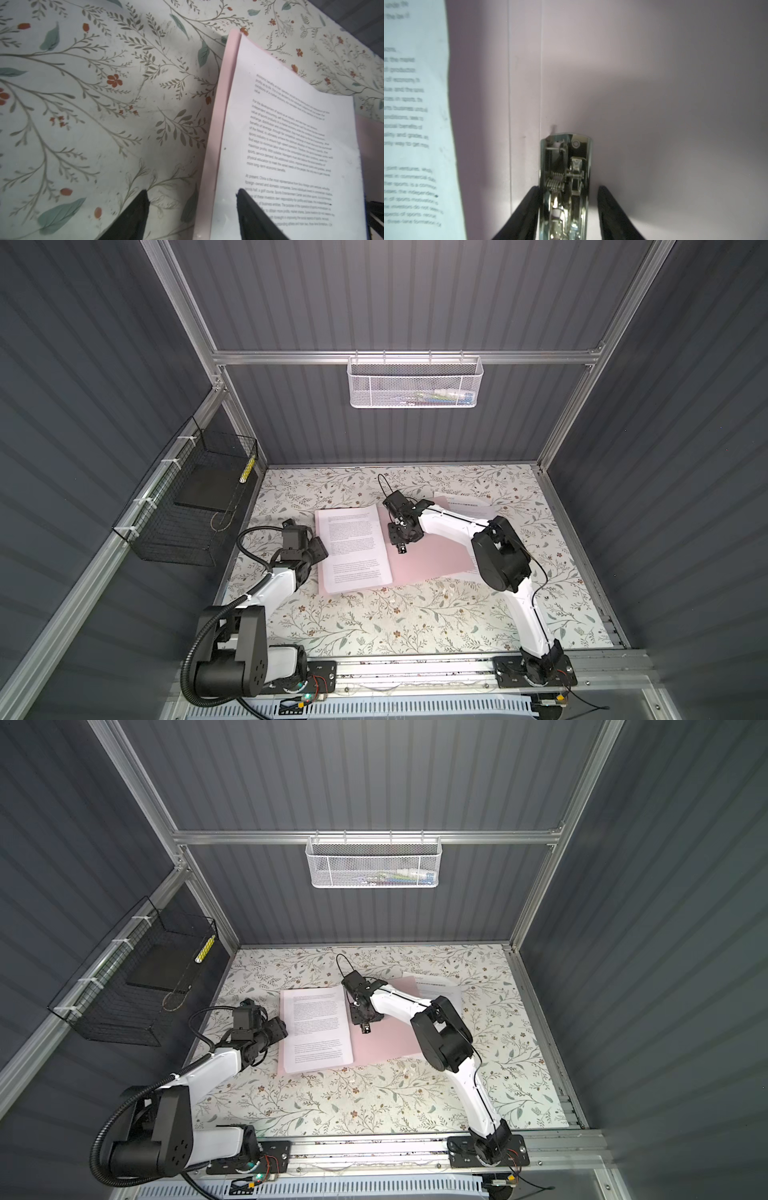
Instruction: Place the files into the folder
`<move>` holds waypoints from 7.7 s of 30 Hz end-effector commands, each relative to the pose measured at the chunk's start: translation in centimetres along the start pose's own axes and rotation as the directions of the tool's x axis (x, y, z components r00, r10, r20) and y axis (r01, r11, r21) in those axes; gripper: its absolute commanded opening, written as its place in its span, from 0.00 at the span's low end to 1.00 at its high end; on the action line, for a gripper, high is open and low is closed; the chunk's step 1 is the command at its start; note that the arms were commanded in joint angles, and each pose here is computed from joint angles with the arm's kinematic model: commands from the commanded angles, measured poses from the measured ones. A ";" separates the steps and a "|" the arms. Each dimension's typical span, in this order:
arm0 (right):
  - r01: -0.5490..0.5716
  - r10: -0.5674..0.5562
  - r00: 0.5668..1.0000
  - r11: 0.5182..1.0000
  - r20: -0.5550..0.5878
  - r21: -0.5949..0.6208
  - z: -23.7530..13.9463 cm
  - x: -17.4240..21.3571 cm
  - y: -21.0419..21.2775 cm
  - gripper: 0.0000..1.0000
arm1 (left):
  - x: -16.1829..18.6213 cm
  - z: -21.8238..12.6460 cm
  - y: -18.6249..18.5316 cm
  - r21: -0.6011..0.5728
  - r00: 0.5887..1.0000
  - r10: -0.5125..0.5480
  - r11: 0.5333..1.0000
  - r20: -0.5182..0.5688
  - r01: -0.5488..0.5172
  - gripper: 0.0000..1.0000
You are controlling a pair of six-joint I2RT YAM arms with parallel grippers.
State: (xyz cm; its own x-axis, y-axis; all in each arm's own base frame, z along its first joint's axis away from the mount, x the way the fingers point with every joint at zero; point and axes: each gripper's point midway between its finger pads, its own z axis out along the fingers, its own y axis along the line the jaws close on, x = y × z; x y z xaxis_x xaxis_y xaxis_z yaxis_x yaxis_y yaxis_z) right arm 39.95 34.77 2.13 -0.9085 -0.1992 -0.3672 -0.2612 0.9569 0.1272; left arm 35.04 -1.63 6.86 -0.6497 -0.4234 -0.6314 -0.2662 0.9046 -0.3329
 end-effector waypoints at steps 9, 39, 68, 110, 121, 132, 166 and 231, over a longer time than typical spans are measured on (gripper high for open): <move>-0.014 0.006 0.998 0.993 -0.069 -0.113 1.0 1.8 1.7 0.48 | 0.8 1.3 -4.8 0.336 0.996 -0.026 0.941 -0.083 0.052 0.66; -0.059 0.044 0.998 0.793 -0.041 -0.606 -4.1 1.4 6.7 0.46 | -0.4 0.8 -4.9 0.381 0.997 -0.046 0.922 -0.054 0.063 0.67; -0.194 0.123 0.981 0.688 -0.152 -0.699 -1.6 1.3 7.2 0.04 | 0.4 1.4 -4.6 0.372 0.995 -0.056 0.924 -0.087 0.084 0.67; -0.343 0.194 0.938 0.635 -0.287 -0.693 -1.5 2.9 9.7 0.00 | 0.0 1.6 -4.8 0.388 0.994 -0.078 0.916 -0.081 0.103 0.71; -0.238 0.202 0.970 0.712 -0.133 -0.660 -6.8 0.1 8.1 0.53 | -1.3 0.5 -5.0 0.362 0.996 -0.067 0.928 -0.065 0.086 0.49; -0.228 0.212 0.973 0.864 -0.086 -0.448 -8.3 0.8 1.4 0.59 | -2.3 0.5 -5.6 0.363 0.997 -0.028 0.930 -0.075 0.054 0.08; -0.300 0.221 0.951 0.830 -0.218 -0.470 -2.4 5.0 0.1 0.18 | -3.2 -0.9 -6.1 0.384 0.999 0.043 0.922 -0.008 -0.037 0.00; -0.603 0.433 0.795 0.647 -0.426 -0.468 -0.2 6.1 -4.4 0.00 | -3.0 -0.6 -5.2 0.337 0.999 0.048 0.941 -0.007 -0.043 0.00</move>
State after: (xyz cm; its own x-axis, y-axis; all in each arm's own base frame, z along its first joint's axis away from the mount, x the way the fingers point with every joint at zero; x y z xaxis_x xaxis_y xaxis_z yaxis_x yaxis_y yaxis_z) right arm 35.81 31.73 2.38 -0.9992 0.0396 0.0067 0.0298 0.6199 0.7841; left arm 37.86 -6.59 11.48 -0.6758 -0.3878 -0.6268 0.0551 0.8214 -0.5677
